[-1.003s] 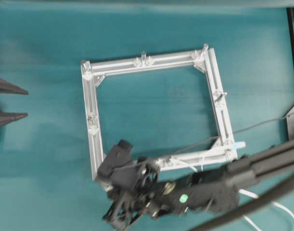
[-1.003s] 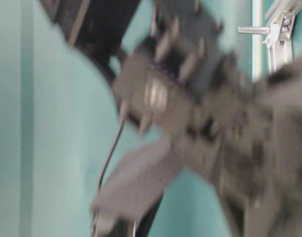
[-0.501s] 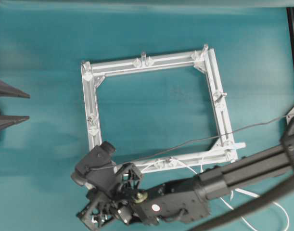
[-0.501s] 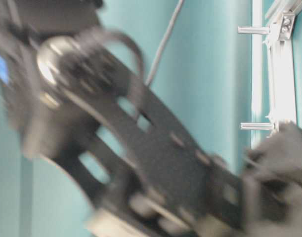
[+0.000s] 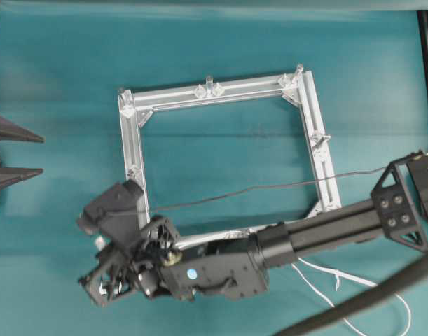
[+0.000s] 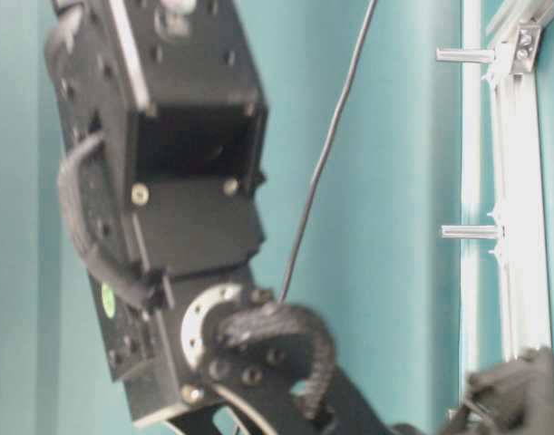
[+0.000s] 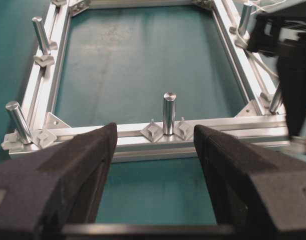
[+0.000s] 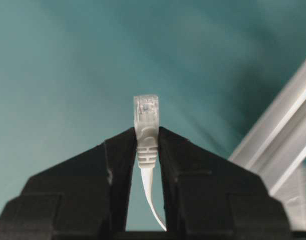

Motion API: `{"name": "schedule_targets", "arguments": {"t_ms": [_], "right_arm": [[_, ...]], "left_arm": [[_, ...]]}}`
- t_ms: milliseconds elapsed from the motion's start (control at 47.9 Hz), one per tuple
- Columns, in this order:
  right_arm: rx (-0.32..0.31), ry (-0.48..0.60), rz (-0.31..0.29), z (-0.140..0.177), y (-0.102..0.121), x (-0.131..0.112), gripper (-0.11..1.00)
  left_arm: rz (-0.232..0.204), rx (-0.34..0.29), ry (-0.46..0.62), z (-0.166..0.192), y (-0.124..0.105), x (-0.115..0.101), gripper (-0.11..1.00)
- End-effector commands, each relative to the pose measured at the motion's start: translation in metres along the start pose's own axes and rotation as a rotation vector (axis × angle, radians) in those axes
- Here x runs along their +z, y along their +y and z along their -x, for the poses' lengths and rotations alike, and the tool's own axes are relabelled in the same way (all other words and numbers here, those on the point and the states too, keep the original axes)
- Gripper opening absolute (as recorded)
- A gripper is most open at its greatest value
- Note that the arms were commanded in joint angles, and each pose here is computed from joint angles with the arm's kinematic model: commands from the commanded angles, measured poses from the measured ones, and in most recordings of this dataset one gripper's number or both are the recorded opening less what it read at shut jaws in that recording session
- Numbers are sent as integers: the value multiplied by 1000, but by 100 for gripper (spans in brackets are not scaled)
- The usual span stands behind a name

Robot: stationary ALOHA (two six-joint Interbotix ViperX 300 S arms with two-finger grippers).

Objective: Move the cable alternately left and right between 8 pins so it hooks onto each one.

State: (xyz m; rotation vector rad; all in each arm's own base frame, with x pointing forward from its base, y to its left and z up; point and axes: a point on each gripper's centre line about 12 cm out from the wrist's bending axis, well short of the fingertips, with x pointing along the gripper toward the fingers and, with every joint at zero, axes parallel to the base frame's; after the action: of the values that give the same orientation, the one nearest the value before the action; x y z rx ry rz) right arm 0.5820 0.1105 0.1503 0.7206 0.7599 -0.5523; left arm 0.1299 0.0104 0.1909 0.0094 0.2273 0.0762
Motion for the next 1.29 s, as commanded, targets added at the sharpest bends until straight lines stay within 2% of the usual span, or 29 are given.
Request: {"name": "schedule_targets", "arguments": {"t_ms": [0, 125, 418, 647, 752, 877, 982, 1149, 1274], "right_arm": [[-5, -26, -19, 16, 5, 16, 16], [-81, -42, -35, 18, -5, 20, 16], [-192, -93, -78, 28, -26, 37, 16], [-277, -89, -109, 42, -69, 54, 16], [-261, -92, -117, 46, -83, 65, 16], [-192, -96, -123, 41, -92, 75, 16], [-166, -98, -117, 33, -99, 83, 16], [-189, -103, -79, 24, -118, 99, 16], [-157, -111, -15, 22, -122, 114, 16]], "left_arm": [[5, 4, -9, -1, 1, 5, 65], [5, 4, -9, 0, 1, 6, 65], [5, 4, -9, 0, 1, 6, 65], [5, 4, -9, 0, 1, 6, 65], [5, 4, -8, 0, 1, 6, 65], [5, 4, -11, 0, 1, 6, 65], [5, 4, -8, 0, 1, 6, 65], [5, 4, -9, 0, 1, 7, 65], [7, 4, -14, 0, 1, 9, 65]]}}
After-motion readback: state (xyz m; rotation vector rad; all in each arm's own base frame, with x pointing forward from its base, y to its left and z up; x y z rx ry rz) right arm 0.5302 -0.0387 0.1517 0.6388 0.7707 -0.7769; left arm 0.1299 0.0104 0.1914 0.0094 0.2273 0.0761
